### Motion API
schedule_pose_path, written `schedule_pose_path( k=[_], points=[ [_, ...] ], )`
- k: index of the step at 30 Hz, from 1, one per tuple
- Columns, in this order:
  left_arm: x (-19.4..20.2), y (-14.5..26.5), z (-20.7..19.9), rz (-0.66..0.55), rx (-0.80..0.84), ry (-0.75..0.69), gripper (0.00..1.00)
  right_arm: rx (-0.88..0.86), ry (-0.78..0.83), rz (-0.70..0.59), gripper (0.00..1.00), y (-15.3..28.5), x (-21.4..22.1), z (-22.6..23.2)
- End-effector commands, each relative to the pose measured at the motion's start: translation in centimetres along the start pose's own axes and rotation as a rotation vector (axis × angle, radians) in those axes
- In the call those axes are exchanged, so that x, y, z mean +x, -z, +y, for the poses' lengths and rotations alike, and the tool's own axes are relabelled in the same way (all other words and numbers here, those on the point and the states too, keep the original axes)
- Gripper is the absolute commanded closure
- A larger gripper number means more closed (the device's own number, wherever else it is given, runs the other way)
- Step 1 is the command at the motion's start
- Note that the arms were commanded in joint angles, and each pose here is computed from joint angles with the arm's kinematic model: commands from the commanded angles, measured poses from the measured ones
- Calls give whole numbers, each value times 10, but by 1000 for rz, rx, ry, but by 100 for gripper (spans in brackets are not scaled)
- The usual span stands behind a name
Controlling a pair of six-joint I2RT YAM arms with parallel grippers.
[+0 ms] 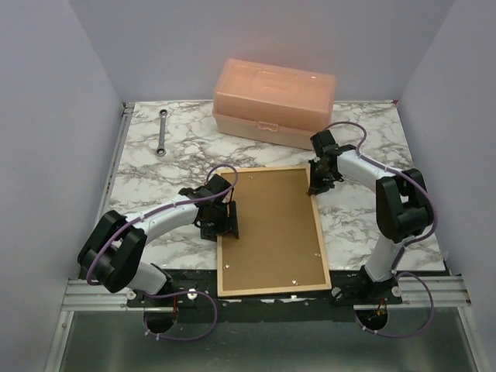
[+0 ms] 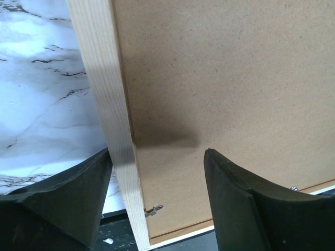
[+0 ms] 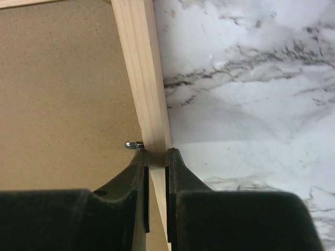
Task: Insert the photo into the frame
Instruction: Install the photo frame at the center of the board.
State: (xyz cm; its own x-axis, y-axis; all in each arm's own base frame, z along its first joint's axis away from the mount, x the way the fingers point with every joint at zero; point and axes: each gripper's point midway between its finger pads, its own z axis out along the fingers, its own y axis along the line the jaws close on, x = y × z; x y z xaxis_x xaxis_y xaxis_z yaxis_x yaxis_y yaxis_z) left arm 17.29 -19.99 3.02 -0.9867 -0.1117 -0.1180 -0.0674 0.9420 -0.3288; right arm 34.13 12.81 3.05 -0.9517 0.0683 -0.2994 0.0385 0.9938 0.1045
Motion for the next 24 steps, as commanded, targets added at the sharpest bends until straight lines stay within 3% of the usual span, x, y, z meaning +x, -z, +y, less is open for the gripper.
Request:
schedule_pose_path(
  k=[1, 6, 9, 11, 12, 14, 19, 24],
  points=[
    [0, 10, -30, -14, 130, -17, 33, 43, -66, 33, 98, 12, 21, -14],
    [7, 14, -36, -9, 137, -27, 33, 50, -70, 38, 98, 17, 31, -18],
    [6, 15, -31, -22, 111, -18, 25, 57, -66, 40, 93, 15, 33, -20],
    [1, 18, -27, -47, 79, -8, 15, 52, -62, 36, 70, 17, 32, -20],
    [-3, 19, -25, -60, 66, -3, 13, 48, -59, 30, 55, 18, 30, -19],
    [-12, 21, -21, -79, 50, 7, 10, 40, -60, 9, 37, 24, 26, -18],
    [-45, 30, -18, -149, 42, 49, 10, -16, -80, -30, 16, 37, 22, -9],
    [-82, 31, -20, -211, 36, 72, 14, -100, -92, 7, 11, 33, 34, 4]
  ],
)
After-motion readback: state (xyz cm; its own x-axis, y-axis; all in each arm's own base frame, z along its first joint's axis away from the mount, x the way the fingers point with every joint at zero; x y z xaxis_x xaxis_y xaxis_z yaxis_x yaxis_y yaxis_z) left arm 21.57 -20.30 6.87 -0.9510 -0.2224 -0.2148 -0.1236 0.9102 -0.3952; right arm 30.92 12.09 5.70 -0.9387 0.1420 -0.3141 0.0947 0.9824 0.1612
